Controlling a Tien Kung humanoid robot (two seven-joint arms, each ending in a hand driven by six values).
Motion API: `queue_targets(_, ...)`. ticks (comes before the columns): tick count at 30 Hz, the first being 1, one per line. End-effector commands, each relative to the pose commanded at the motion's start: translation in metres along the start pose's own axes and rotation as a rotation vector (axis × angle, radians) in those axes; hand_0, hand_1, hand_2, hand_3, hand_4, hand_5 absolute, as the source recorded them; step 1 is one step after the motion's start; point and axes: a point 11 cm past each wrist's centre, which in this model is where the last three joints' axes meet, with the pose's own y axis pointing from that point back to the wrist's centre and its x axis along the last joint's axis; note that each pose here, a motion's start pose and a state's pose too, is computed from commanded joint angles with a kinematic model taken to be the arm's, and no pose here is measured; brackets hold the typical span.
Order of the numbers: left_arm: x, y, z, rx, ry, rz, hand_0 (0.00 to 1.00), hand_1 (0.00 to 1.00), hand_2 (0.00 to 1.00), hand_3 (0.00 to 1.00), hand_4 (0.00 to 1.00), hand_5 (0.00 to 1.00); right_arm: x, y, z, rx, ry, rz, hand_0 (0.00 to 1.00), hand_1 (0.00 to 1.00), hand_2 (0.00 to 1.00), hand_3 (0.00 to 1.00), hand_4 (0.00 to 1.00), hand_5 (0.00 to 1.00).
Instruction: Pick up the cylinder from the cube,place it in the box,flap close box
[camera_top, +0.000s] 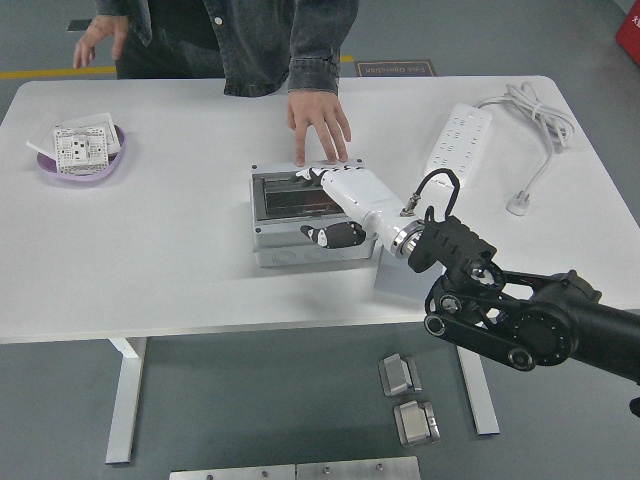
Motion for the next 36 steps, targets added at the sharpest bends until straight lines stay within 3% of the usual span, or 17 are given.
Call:
queue_targets(5, 0.000, 0.000, -0.001, 0.002, 0.001, 0.000, 0.749, 0.764, 0.723, 0.843, 0.715, 0.416, 0.008, 0.008, 0.016, -0.046, -0.050, 0.069, 0.797, 0.724, 0.772, 0.851, 0.723, 0.193)
queue_targets(13, 0.000, -0.002, -0.009, 0.019, -0.005, 0.001, 0.748, 0.763, 0.723, 0.843, 0.716, 0.418, 0.017, 0.035, 0.054, -0.145, -0.179, 0.220, 0.797, 0.724, 0.772, 0.851, 0.721, 0.198)
queue_targets(15, 0.000, -0.002, -0.009, 0.020, -0.006, 0.002, 0.748, 0.762, 0.723, 0.842, 0.716, 0.418, 0.021, 0.045, 0.061, -0.163, -0.214, 0.265, 0.791, 0.714, 0.760, 0.809, 0.718, 0.201)
queue_targets(28, 0.008, 0.001, 0.000, 0.000, -0.011, 0.014, 0.748, 0.764, 0.723, 0.843, 0.716, 0.416, 0.050, 0.115, 0.119, -0.302, -0.476, 0.532, 0.781, 0.712, 0.753, 0.772, 0.722, 0.232)
queue_targets(36, 0.008, 0.005, 0.018, -0.051, -0.023, 0.012, 0.748, 0.763, 0.723, 0.843, 0.716, 0.415, 0.087, 0.145, 0.152, -0.382, -0.487, 0.691, 0.771, 0.704, 0.739, 0.736, 0.719, 0.252)
